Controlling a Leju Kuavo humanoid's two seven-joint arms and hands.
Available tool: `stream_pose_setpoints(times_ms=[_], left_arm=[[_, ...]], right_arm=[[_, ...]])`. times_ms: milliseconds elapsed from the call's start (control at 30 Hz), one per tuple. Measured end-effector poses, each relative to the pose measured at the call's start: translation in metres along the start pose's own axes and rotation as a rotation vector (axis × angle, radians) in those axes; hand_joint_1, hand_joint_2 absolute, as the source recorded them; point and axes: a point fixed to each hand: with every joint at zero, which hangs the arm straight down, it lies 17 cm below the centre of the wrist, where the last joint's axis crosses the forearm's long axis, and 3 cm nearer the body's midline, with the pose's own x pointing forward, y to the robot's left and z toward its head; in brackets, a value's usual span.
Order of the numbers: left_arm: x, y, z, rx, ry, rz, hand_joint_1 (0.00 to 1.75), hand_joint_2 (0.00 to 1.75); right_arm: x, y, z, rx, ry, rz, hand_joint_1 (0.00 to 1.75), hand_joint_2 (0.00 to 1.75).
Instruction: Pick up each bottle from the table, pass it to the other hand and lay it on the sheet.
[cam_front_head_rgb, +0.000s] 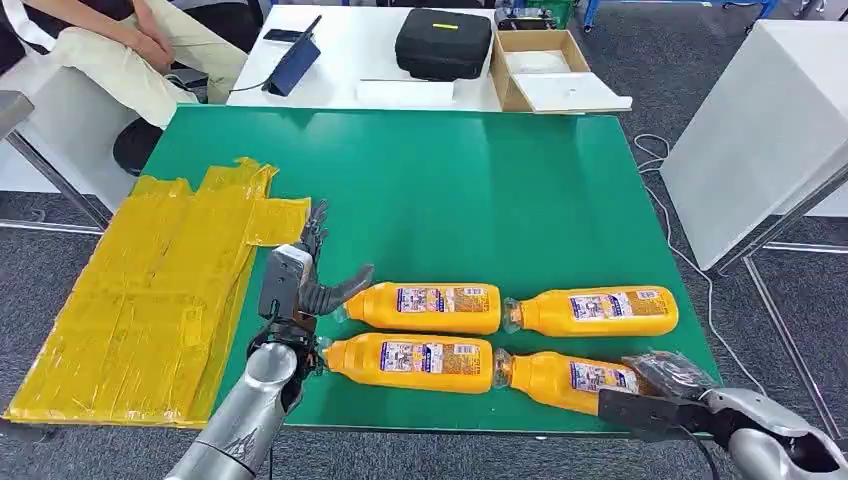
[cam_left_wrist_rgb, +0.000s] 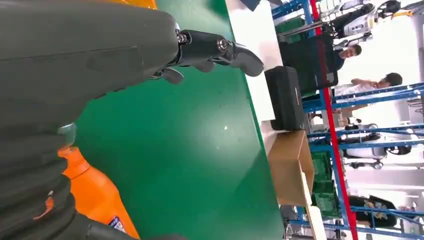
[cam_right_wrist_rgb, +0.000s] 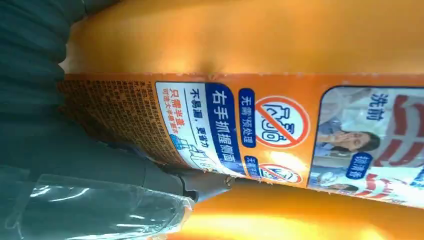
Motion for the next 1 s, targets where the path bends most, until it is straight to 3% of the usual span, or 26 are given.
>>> stream_pose_setpoints(times_ms=[233,633,867,1000], left_arm=[[-0.002,0.009,0.0,0.023,0.001,0.002,0.0,1.75],[-0.015,0.024,0.01,0.06,0.033,-0.013,0.0,1.75],[-0.008,0.019,0.016,0.041,0.021,-0.019,0.0,1.75],[0.002,0.016,0.015,0.039,0.004,-0.012,0.0,1.75]], right_arm=[[0.007,-0.058,0.008,-0.137,-0.014,0.03,1.75,1.75],[0.028,-0.123,0.021,-0.369,0.008,0.151,1.75,1.75],[0.088,-0.141,0.012,-0.581,-0.102,0.104,1.75,1.75],[0.117,-0.14,0.003,-0.617,-0.152,0.05,1.75,1.75]])
